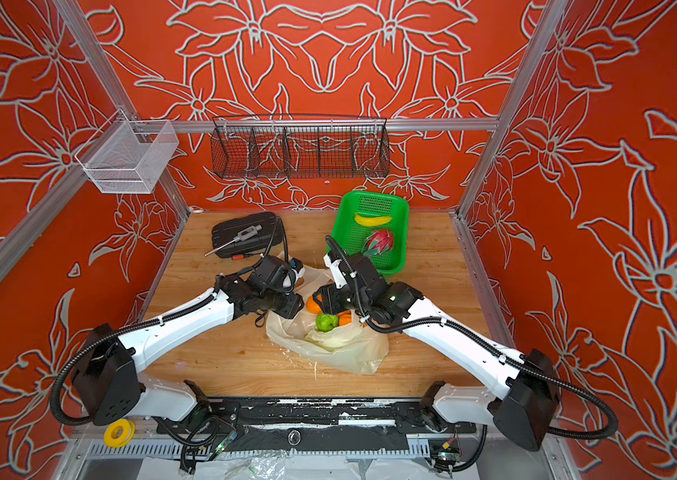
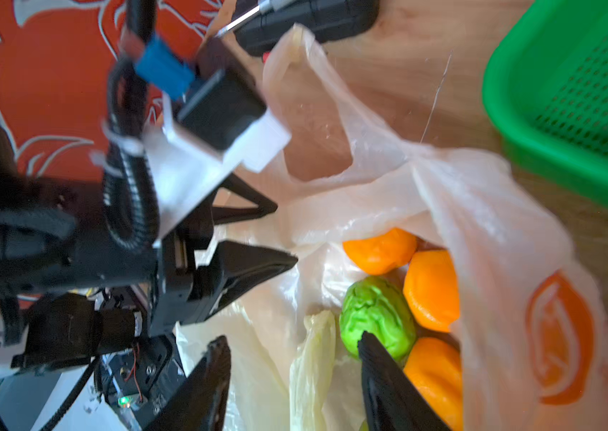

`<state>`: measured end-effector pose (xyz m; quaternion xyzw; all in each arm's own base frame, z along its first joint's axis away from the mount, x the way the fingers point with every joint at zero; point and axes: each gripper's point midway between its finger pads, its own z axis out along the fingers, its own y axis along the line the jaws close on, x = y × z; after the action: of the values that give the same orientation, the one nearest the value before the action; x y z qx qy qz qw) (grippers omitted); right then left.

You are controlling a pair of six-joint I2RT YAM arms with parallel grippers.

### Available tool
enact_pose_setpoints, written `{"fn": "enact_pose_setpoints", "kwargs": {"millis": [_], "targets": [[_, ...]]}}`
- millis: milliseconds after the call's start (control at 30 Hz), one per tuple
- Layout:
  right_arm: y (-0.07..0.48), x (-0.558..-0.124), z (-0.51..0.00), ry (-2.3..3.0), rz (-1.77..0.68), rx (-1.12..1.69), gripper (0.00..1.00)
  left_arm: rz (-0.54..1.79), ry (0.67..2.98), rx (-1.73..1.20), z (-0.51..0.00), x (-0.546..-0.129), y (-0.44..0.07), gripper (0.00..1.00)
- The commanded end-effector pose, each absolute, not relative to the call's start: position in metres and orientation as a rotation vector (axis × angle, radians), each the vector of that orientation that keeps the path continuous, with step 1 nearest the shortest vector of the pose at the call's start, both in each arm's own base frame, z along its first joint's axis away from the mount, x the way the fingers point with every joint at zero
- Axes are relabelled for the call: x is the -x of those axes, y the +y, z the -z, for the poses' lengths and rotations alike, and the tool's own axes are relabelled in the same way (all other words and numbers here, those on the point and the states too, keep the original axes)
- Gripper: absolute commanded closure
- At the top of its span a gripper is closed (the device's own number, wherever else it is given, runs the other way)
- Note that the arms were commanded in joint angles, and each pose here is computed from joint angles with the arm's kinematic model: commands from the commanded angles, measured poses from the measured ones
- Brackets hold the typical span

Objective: Untie the knot of the plastic bag and take out the fruit
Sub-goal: 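Move the right gripper back into the bag toward the green pear, then grasp the green pear with the right gripper while the left gripper holds the bag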

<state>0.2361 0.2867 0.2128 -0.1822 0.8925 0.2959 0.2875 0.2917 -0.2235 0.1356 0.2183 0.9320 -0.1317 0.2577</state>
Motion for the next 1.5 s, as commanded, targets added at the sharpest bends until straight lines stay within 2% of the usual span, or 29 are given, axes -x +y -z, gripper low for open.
{"fn": "enact_pose_setpoints", "kwargs": {"millis": [0,200,367,467,633,800,1000,1100,1367,1467], "targets": [[0.284,-0.218,-0.183,2.493,-0.706,0.566,0.48,0.377,2.511,-0.589,-0.14,-0.296,-0.229,0.51],[0.262,-0.169,-0.128,2.711,-0.591,0.64,0.57,0.399,2.522,-0.582,-0.139,-0.299,-0.231,0.6],[0.23,-0.125,-0.094,2.876,-0.512,0.689,0.59,0.476,2.537,-0.583,-0.14,-0.294,-0.24,0.75],[0.222,-0.106,-0.08,2.936,-0.525,0.688,0.6,0.517,2.548,-0.571,-0.136,-0.291,-0.243,0.75],[0.22,-0.097,-0.062,2.979,-0.542,0.634,0.59,0.592,2.583,-0.569,-0.123,-0.285,-0.252,0.75],[0.234,-0.127,-0.093,2.827,-0.509,0.65,0.52,0.605,2.594,-0.548,-0.121,-0.281,-0.251,0.73],[0.266,-0.177,-0.142,2.58,-0.511,0.602,0.47,0.666,2.558,-0.518,-0.135,-0.269,-0.247,0.55],[0.273,-0.203,-0.153,2.5,-0.421,0.566,0.45,0.658,2.544,-0.486,-0.144,-0.265,-0.24,0.51],[0.281,-0.241,-0.131,2.5,-0.149,0.611,0.4,0.609,2.498,-0.346,-0.168,-0.253,-0.213,0.47],[0.282,-0.246,-0.117,2.525,-0.093,0.644,0.3,0.613,2.473,-0.322,-0.174,-0.245,-0.204,0.45]]}}
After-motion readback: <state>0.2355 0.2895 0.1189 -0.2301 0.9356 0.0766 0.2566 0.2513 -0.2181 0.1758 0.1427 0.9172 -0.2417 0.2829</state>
